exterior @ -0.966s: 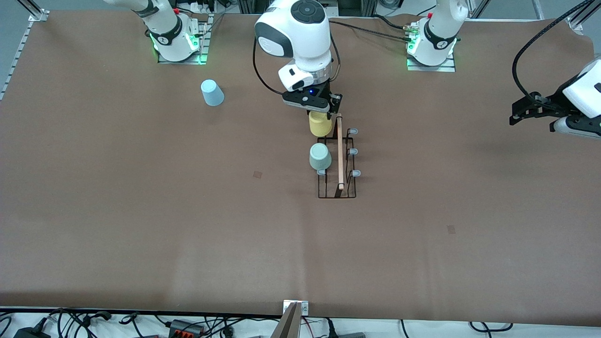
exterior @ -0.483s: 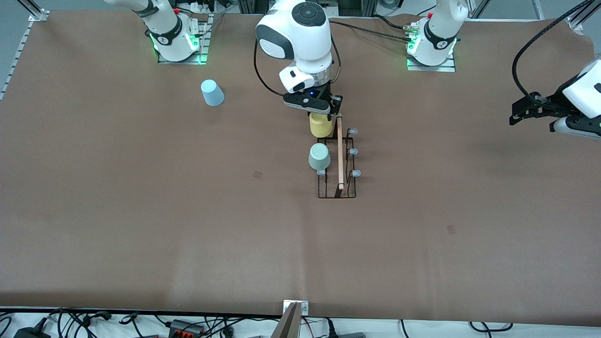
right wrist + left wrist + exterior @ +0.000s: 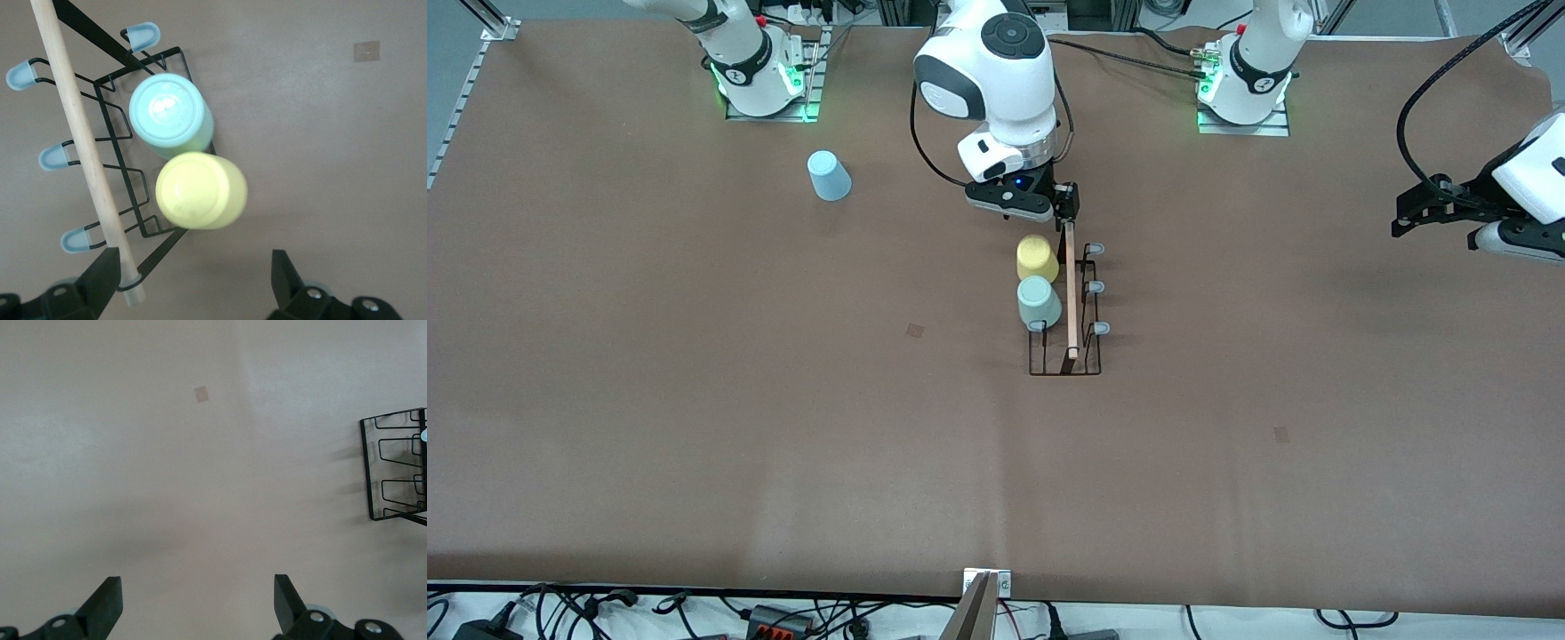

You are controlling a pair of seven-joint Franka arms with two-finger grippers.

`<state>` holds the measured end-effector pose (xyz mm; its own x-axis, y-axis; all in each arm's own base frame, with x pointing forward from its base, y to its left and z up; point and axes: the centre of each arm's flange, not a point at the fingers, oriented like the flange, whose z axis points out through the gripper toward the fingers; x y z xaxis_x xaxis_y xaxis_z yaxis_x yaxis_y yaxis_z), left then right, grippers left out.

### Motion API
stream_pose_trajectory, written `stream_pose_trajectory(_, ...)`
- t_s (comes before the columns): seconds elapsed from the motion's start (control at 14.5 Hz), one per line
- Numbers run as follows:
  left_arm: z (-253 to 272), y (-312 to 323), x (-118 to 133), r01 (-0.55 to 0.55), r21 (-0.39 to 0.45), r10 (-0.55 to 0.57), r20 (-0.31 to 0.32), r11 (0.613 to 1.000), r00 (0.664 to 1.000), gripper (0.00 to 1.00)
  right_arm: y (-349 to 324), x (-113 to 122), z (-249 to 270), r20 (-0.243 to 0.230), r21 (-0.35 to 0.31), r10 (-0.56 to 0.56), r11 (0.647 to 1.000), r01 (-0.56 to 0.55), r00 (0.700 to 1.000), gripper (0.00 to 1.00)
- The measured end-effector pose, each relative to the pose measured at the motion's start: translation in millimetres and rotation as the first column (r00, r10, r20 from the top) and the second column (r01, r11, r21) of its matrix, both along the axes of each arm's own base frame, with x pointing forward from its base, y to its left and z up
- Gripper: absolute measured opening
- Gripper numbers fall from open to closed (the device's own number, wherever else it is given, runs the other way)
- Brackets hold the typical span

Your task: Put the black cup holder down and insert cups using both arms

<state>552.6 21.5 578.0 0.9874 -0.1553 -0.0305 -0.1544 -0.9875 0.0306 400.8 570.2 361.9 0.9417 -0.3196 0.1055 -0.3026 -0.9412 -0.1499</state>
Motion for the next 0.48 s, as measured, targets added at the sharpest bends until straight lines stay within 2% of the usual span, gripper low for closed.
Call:
stream_pose_trajectory(0.28,0.0,0.0,0.0,0.0,0.0,0.0,0.0,1.0,1.0,1.0,-1.6,7.2,7.6,0.018,0.005,0.021,1.0,-0.021,1.0,1.0)
stream_pose_trajectory(0.48,0.0,0.1,0.0,0.0,0.0,0.0,0.0,1.0,1.0,1.0,-21.4,31.5,37.5,0.05,0.009,0.042,0.999,-0.043,0.998,1.0)
